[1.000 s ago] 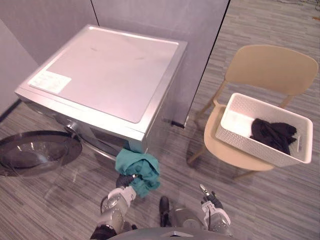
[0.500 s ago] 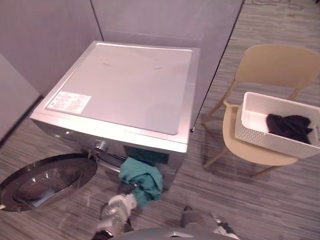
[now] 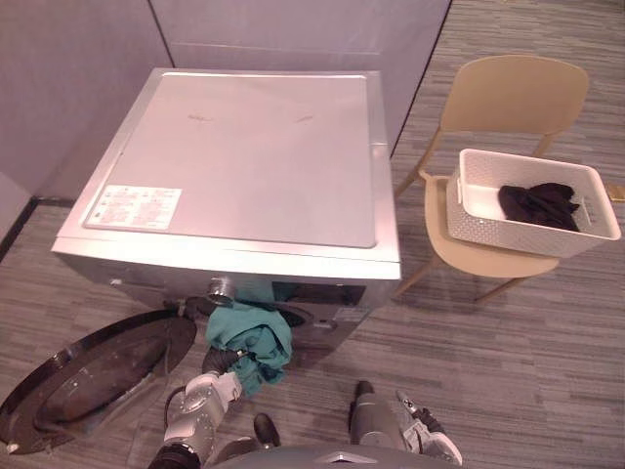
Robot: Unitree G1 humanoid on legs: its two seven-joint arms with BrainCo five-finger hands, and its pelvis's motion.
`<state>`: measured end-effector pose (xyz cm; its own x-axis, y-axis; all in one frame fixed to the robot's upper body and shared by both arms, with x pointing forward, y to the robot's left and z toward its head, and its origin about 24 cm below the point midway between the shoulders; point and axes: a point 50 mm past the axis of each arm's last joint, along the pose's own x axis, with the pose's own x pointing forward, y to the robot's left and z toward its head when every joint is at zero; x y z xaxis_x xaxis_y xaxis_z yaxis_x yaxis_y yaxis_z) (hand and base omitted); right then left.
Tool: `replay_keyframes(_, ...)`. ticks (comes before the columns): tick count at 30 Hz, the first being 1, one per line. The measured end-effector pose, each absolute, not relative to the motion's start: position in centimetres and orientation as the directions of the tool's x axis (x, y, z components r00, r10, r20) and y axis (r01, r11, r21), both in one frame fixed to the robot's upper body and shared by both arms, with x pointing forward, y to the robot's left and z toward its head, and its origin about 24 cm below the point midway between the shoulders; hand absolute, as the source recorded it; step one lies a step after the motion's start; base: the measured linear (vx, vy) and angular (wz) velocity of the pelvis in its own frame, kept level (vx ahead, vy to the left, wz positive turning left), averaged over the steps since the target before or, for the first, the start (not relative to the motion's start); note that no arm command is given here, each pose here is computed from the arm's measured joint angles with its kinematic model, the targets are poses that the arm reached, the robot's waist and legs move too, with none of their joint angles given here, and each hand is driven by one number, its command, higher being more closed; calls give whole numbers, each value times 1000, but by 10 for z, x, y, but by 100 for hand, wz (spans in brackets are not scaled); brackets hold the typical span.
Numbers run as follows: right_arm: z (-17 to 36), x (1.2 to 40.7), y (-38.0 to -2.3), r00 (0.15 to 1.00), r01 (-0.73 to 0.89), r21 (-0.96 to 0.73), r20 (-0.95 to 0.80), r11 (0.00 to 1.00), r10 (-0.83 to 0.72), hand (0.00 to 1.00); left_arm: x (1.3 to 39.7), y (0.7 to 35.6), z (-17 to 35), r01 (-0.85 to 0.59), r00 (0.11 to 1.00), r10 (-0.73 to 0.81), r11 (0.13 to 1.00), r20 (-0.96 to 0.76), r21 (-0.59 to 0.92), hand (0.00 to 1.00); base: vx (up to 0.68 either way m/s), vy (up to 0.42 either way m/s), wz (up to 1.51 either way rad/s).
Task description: Pick up the laundry basket with both hands and put the clothes into the washing machine.
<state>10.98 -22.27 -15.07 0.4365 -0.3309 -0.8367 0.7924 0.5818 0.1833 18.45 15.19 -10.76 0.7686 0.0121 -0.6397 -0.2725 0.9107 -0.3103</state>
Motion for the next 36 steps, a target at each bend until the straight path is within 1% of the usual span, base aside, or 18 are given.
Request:
replay_keyframes(4, -152, 107, -223, 421, 805, 180, -844, 565, -331, 0, 183, 145, -112, -282, 752, 4, 906, -659, -316, 100, 18, -167, 3)
replay_keyframes(8, -153, 108, -225, 410, 826, 188, -848, 531, -337, 0, 179, 151, -115, -325, 739, 34, 893, -673, -311, 100, -10, -47, 0)
replay_keyframes(12, -154, 105, -222, 403, 830, 189, -853, 525, -330, 0, 177, 157, -118, -365, 727, 62, 879, -684, -308, 100, 6, 1, 2)
replay_keyframes(16, -152, 112, -219, 429, 818, 212, -844, 534, -322, 0, 192, 162, -106, -417, 768, 96, 825, -633, -381, 100, 5, 9, 10)
replay_keyframes(17, -151, 115, -219, 441, 815, 222, -837, 535, -324, 0, 203, 161, -100, -426, 785, 106, 807, -610, -408, 100, 0, 0, 0)
replay_keyframes(19, -148, 120, -218, 462, 808, 240, -824, 538, -328, 0, 212, 163, -95, -459, 791, 137, 778, -597, -430, 100, -24, -6, -10)
replay_keyframes(20, -144, 126, -218, 493, 794, 261, -804, 548, -331, 0, 219, 163, -89, -471, 802, 151, 754, -577, -458, 100, -37, 12, -13)
replay_keyframes(27, -125, 155, -211, 621, 711, 339, -714, 616, -324, 0, 248, 166, -62, -512, 837, 231, 652, -497, -559, 100, 19, 38, -11)
replay_keyframes(32, -108, 177, -204, 708, 651, 413, -634, 637, -313, 0, 267, 165, -38, -495, 864, 269, 604, -425, -624, 100, 124, 32, 9)
replay_keyframes(36, -98, 188, -204, 738, 635, 441, -590, 634, -329, 0, 282, 159, -22, -466, 884, 276, 586, -377, -663, 100, 72, 22, 5)
